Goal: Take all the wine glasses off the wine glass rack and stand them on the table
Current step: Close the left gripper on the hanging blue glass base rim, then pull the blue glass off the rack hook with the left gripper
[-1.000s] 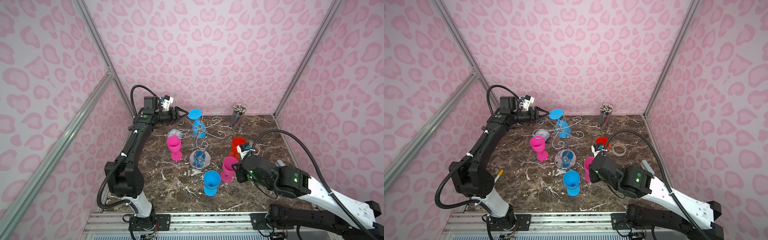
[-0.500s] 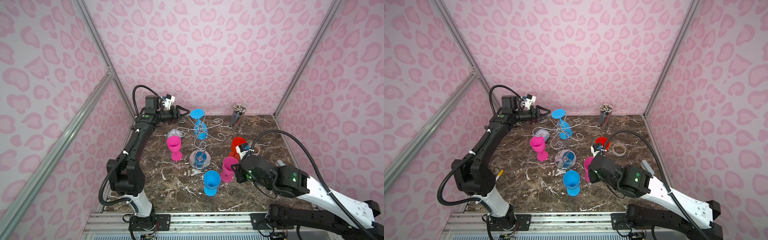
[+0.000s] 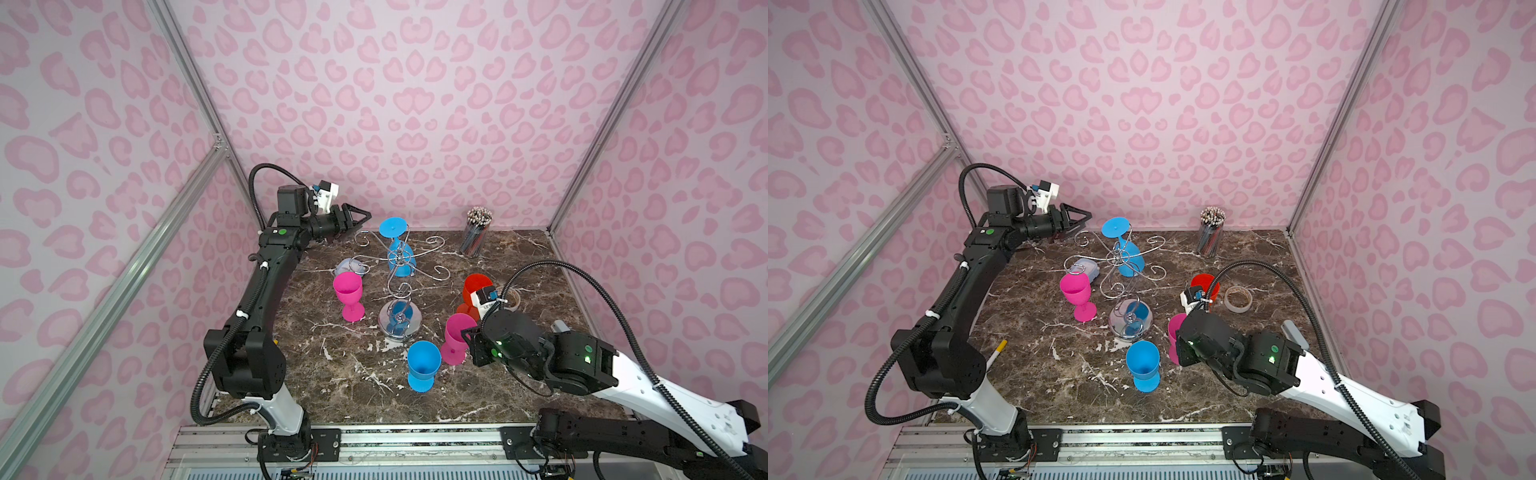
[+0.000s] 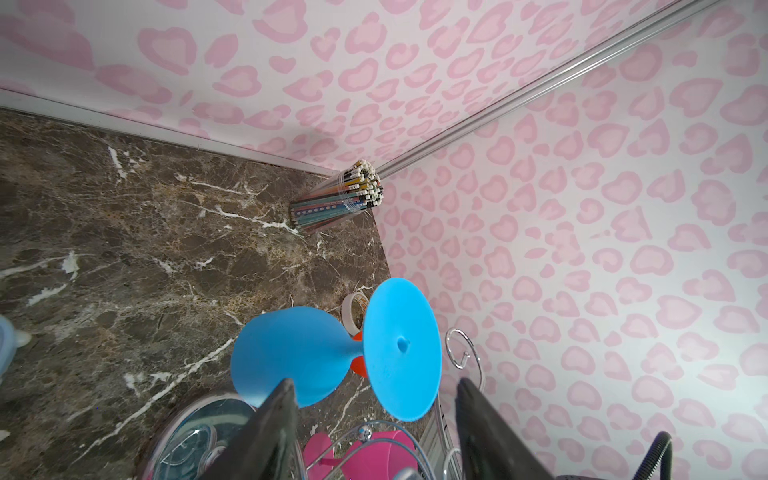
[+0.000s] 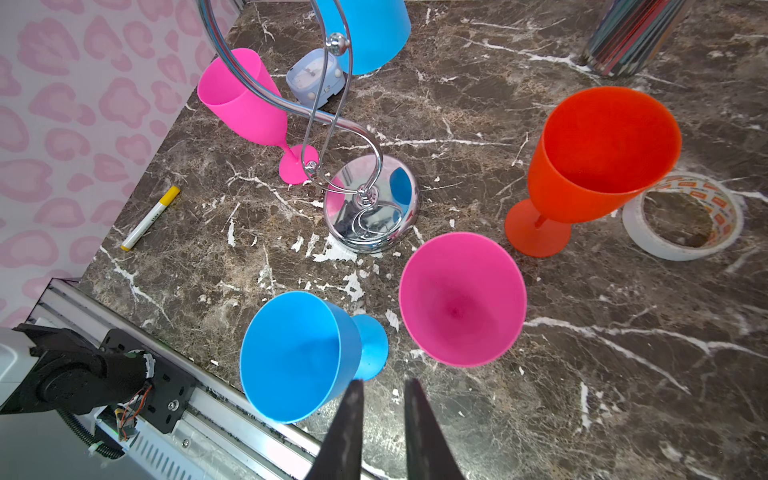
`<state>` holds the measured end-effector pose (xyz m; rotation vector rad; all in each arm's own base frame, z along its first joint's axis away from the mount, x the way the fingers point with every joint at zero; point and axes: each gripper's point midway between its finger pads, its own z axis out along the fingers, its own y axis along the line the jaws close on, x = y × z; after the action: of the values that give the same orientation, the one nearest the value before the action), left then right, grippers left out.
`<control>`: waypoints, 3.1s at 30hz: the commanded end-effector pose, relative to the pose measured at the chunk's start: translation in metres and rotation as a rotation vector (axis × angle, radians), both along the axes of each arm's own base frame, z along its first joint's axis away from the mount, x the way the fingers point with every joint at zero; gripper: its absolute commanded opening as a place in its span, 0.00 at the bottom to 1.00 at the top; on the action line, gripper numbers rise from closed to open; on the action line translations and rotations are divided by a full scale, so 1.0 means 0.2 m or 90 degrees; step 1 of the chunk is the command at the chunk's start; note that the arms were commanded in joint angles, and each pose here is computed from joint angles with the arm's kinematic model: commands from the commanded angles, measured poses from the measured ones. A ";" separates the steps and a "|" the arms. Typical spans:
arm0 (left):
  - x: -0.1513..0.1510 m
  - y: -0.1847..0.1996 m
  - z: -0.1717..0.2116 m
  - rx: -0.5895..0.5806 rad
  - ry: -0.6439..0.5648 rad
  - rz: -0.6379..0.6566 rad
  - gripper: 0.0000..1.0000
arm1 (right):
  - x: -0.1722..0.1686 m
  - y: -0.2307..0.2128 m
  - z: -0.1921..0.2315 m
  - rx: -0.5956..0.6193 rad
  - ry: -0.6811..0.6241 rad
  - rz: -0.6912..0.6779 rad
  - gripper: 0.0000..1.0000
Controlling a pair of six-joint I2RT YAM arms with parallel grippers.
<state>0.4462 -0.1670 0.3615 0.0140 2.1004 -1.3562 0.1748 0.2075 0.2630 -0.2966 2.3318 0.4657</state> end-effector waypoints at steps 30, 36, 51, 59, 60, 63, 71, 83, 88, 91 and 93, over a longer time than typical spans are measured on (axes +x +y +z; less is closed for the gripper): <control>0.09 -0.25 -0.14 -0.035 0.041 -0.093 0.50 | -0.01 0.07 -0.03 0.009 0.019 0.021 0.13; 0.07 -0.25 -0.12 -0.038 0.041 -0.098 0.39 | -0.01 0.07 -0.03 0.009 0.017 0.021 0.13; 0.01 -0.24 -0.11 -0.037 0.040 -0.100 0.25 | -0.01 0.06 -0.03 0.013 0.016 0.020 0.12; -0.01 -0.24 -0.08 -0.037 0.032 -0.099 0.18 | -0.01 0.06 -0.04 0.016 0.018 0.021 0.12; -0.01 -0.24 -0.07 -0.037 0.030 -0.100 0.16 | -0.01 0.06 -0.04 0.016 0.018 0.021 0.12; -0.02 -0.24 -0.07 -0.037 0.030 -0.101 0.12 | -0.02 0.06 -0.04 0.015 0.020 0.021 0.12; -0.03 -0.23 -0.03 -0.041 0.027 -0.094 0.04 | -0.02 0.03 -0.05 0.020 0.021 0.010 0.12; -0.09 -0.23 0.09 -0.062 0.012 -0.096 0.04 | -0.02 0.03 -0.05 0.023 0.021 0.009 0.11; -0.09 -0.23 0.12 -0.074 0.012 -0.094 0.04 | -0.02 0.04 -0.05 0.021 0.023 0.013 0.11; -0.09 -0.24 0.14 -0.088 0.003 -0.098 0.04 | -0.02 0.04 -0.06 0.021 0.027 0.012 0.11; -0.09 -0.25 0.15 -0.100 0.001 -0.101 0.04 | -0.02 0.05 -0.06 0.022 0.027 0.013 0.11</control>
<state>0.4296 -0.2137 0.3718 0.0587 2.1065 -1.5817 0.1693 0.2141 0.2521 -0.3063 2.3621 0.5136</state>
